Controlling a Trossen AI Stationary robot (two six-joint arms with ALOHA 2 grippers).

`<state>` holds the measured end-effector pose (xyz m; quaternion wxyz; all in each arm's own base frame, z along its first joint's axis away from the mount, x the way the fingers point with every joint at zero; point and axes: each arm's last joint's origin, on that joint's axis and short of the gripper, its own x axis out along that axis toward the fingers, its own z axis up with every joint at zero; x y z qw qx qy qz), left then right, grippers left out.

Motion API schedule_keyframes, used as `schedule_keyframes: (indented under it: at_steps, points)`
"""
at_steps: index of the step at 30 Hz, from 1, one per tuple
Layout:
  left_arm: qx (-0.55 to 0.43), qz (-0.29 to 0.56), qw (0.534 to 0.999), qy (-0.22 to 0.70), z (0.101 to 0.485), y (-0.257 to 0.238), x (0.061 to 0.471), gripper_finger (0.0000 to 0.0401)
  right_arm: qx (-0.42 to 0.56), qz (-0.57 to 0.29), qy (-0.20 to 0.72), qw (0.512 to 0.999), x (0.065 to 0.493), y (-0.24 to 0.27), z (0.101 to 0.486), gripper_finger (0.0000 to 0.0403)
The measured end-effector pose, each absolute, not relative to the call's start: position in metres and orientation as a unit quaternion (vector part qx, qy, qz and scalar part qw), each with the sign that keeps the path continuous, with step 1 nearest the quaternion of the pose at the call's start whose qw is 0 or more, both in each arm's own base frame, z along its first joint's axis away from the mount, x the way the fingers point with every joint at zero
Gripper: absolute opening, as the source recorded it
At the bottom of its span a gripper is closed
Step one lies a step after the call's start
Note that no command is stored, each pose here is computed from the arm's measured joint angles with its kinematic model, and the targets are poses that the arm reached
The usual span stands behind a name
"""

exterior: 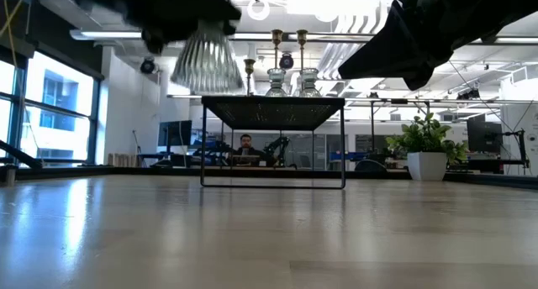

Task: Pick & Place candle stick holders
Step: Put the green glass on the shelf

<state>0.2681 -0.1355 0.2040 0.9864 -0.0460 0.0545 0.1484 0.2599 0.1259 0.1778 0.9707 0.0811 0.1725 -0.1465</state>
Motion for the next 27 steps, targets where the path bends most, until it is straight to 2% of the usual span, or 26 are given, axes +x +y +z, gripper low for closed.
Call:
schedule_keyframes:
  at_steps: [5, 10, 19, 27]
  points:
    - [-0.029, 0.189, 0.98, 0.06, 0.251, -0.109, 0.265, 0.0127, 0.081, -0.144, 0.173, 0.971, 0.259, 0.127, 0.178, 0.0001]
    - [-0.029, 0.236, 0.97, 0.055, 0.273, -0.059, 0.262, 0.0128, 0.079, -0.141, 0.174, 0.971, 0.258, 0.129, 0.178, 0.0002]
    - [-0.042, 0.27, 0.96, 0.065, 0.272, 0.024, 0.271, 0.013, 0.075, -0.144, 0.175, 0.971, 0.258, 0.129, 0.177, 0.0001]
    - [-0.035, 0.276, 0.957, 0.079, 0.264, 0.051, 0.274, 0.013, 0.074, -0.144, 0.175, 0.971, 0.258, 0.129, 0.177, 0.0001]
